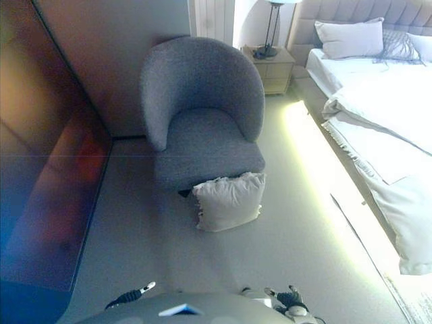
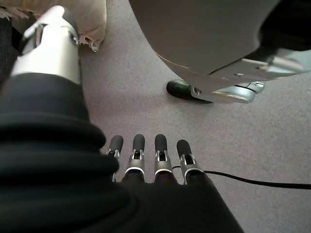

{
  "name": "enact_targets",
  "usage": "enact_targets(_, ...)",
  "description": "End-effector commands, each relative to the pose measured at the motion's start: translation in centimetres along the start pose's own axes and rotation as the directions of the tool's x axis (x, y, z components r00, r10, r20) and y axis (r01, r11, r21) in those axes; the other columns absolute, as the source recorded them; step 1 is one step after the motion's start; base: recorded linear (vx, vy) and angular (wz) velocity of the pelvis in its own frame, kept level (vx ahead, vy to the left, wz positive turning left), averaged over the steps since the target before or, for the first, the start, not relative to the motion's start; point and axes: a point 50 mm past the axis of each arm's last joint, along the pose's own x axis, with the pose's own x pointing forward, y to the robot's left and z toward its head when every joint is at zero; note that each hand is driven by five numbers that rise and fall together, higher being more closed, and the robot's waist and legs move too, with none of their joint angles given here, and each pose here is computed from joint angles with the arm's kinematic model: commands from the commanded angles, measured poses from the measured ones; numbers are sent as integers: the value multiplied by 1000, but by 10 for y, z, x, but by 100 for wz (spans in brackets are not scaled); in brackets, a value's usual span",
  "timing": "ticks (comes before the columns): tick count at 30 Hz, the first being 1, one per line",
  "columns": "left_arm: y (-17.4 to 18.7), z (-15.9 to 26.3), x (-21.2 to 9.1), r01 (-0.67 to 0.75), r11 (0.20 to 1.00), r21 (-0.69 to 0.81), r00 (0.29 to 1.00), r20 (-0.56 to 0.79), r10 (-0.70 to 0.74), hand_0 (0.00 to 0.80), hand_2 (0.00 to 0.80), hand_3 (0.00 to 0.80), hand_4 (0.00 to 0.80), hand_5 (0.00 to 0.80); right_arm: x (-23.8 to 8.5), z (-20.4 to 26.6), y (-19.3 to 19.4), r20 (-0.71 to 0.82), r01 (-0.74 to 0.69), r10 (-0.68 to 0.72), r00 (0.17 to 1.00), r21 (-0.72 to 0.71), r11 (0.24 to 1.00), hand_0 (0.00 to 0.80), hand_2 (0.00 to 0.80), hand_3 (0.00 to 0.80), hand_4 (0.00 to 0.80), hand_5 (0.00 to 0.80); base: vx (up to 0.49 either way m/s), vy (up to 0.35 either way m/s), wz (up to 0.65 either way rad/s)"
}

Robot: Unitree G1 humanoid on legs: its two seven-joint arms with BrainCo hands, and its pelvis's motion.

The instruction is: Pick up the cushion and take it to the sofa

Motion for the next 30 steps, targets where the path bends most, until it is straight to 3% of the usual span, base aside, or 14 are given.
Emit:
enact_targets(1, -22, 36, -1, 40, 999, 13, 993, 106, -41, 0, 0, 0, 0, 0, 2, 36, 12, 87, -18, 20, 996, -27, 999, 0, 0, 0, 0, 0, -72, -88, -2)
enact_targets(9, -27, 43, -2, 51, 998, -25, 993, 111, -48, 0, 0, 0, 0, 0, 6, 46, -9, 112, -2, 7, 994, -45, 999, 0, 0, 0, 0, 0, 0, -82, 5)
enact_targets(16, -16, 17, 0, 28, 999, -38, 999, 35, -27, 0, 0, 0, 0, 0, 7, 44, -12, 87, -1, 3, 996, -23, 1000, 0, 0, 0, 0, 0, 218, 43, 17)
enact_targets(30, -8, -31, -2, 38, 991, -129, 993, -109, -52, 0, 0, 0, 0, 0, 5, 10, -12, -54, 57, -61, 997, -70, 996, 0, 0, 0, 0, 0, 658, 189, -14)
